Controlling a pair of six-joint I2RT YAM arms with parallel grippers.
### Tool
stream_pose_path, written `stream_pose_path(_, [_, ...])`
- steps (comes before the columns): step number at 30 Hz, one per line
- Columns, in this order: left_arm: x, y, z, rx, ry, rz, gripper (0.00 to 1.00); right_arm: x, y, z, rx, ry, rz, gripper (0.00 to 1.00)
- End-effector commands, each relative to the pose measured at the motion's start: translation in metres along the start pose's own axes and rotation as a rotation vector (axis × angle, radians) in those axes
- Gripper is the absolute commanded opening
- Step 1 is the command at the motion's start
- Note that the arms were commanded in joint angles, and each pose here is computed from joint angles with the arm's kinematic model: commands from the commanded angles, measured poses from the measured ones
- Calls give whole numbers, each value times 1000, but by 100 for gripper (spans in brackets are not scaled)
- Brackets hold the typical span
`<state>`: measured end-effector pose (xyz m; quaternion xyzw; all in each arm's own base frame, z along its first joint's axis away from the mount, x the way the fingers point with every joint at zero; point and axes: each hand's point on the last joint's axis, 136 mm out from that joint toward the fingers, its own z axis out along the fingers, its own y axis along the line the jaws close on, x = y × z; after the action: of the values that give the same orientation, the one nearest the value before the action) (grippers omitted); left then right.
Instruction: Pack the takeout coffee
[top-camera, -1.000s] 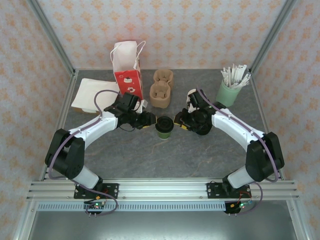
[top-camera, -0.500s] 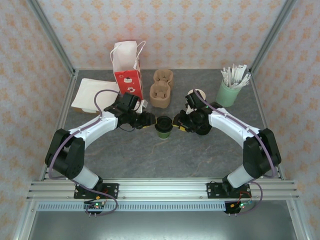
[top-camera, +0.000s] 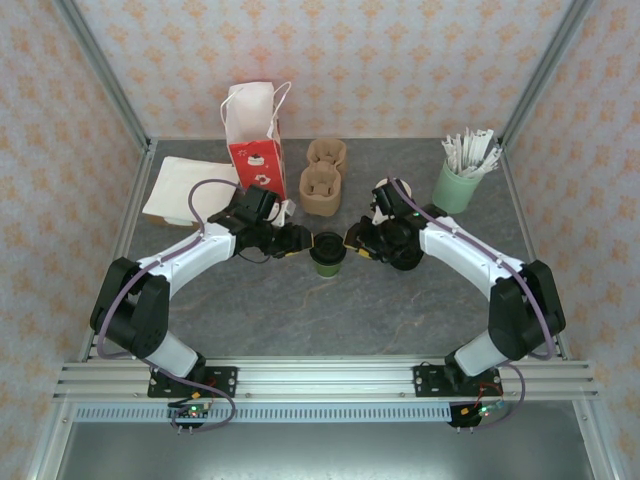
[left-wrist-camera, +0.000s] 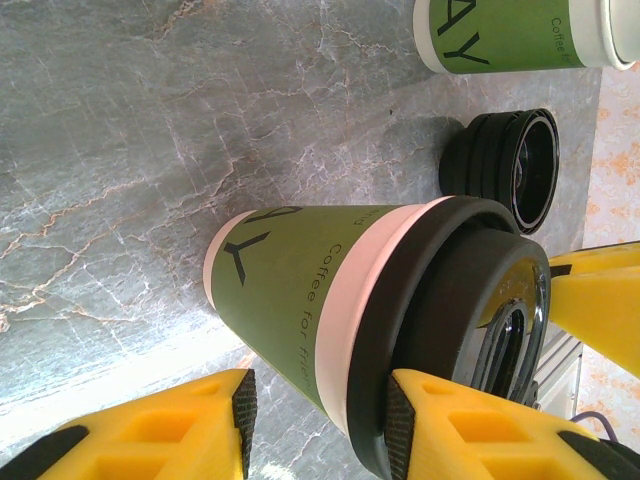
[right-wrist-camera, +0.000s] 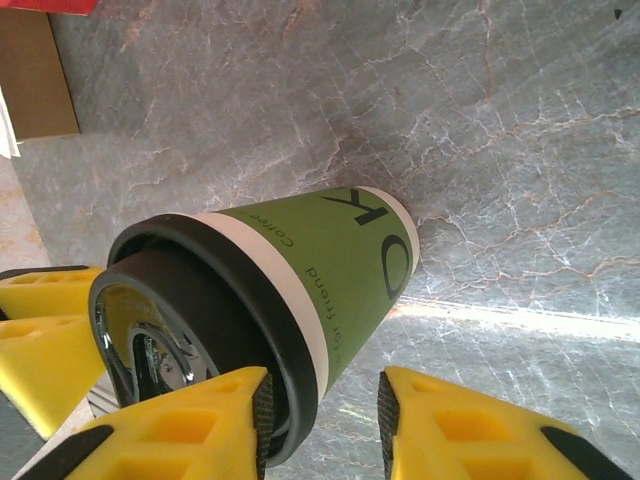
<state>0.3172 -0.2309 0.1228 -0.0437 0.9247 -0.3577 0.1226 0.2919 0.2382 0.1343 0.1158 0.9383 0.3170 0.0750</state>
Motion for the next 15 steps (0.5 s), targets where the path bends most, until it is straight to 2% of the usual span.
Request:
stream_pose_path(1, [-3, 4, 1, -27, -3, 17, 41, -2, 11, -6, -35, -24, -11, 35])
stream_pose_path(15, [-1, 3, 5, -33, 4, 24, 40, 2, 7, 6, -43, 15, 12, 32])
